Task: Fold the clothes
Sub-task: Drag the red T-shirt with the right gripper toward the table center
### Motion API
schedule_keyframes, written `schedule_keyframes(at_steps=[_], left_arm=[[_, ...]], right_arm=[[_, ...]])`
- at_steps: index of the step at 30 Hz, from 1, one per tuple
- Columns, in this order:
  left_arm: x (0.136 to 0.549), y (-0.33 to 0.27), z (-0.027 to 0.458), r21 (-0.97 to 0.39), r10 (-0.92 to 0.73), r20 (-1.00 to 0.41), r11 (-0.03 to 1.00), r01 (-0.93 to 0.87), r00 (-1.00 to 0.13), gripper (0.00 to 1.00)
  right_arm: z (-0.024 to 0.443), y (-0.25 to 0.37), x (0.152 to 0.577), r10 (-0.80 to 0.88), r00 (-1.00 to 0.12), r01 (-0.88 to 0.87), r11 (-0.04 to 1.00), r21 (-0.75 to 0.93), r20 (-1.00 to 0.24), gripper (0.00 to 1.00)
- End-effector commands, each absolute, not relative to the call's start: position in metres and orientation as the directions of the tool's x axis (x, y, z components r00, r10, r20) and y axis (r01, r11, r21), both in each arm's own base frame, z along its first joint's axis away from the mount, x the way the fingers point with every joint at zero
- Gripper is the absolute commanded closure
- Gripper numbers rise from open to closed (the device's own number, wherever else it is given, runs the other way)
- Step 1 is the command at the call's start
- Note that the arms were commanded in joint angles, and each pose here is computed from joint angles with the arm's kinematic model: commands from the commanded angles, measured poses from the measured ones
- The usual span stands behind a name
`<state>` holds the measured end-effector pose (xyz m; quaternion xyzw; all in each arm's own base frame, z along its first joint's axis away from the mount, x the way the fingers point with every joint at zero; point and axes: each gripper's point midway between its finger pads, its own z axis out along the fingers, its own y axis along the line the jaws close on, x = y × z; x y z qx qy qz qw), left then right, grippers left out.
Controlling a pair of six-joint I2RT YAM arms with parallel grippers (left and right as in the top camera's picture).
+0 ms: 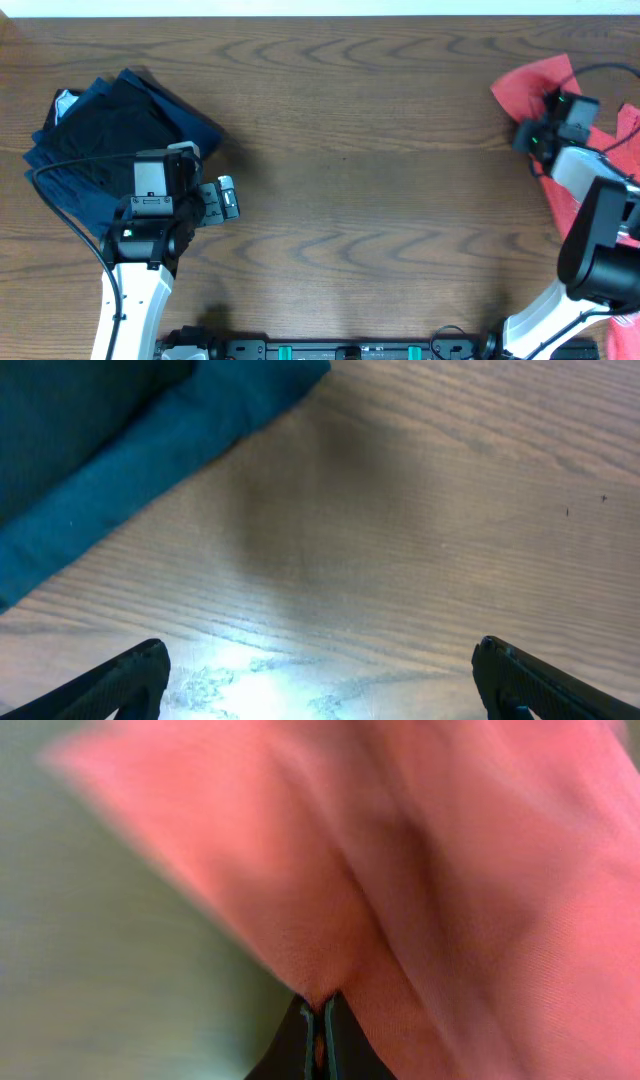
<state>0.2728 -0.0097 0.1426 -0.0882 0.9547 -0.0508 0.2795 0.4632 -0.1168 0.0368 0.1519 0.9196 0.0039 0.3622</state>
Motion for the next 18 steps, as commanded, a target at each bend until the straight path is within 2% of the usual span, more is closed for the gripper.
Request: schedule_keyframes(at_steps=[1, 2, 4, 6, 9, 12, 16, 18], left_arm=[[0.279, -0.009, 0.151, -0.157, -0.212, -0.546, 0.976, -0.149, -0.811, 0.02], [0.279, -0.009, 0.151, -0.157, -0.212, -0.547, 0.976, -0.149, -0.810, 0.02], [0.279, -0.009, 0.151, -0.157, -0.212, -0.547, 0.976, -0.149, -0.810, 0.02], [0.278, -0.009, 0.150, -0.157, -0.212, -0.545, 0.976, -0.150, -0.811, 0.02], [0.278, -0.009, 0.150, -0.157, -0.212, -0.545, 0.976, -0.149, -0.811, 0.02], [0.279, -0.009, 0.150, -0.158, -0.212, -0.545, 0.976, -0.150, -0.811, 0.02], [0.278, -0.009, 0.150, -0.157, -0.212, -0.542, 0.976, -0.150, -0.813, 0.02], [0.277, -0.009, 0.149, -0.156, -0.212, -0.539, 0.976, -0.151, -0.815, 0.02]], right_arm=[[0.147, -0.017, 0.508, 0.272, -0.505, -0.074, 0.932, 0.355, -0.819, 0.96], [0.172, -0.003, 0.515, 0.281, -0.440, -0.123, 0.922, 0.368, -0.853, 0.92], [0.206, 0.011, 0.523, 0.309, -0.339, -0.156, 0.913, 0.377, -0.889, 0.74], [0.221, 0.012, 0.527, 0.339, -0.287, -0.133, 0.912, 0.388, -0.896, 0.61], [0.208, 0.005, 0.523, 0.352, -0.333, -0.088, 0.912, 0.401, -0.875, 0.22], [0.172, -0.010, 0.508, 0.352, -0.459, -0.002, 0.918, 0.397, -0.816, 0.01], [0.121, -0.056, 0.466, 0.400, -0.617, 0.231, 0.915, 0.331, -0.678, 0.01], [0.097, -0.065, 0.436, 0.353, -0.723, 0.245, 0.935, 0.257, -0.594, 0.01]])
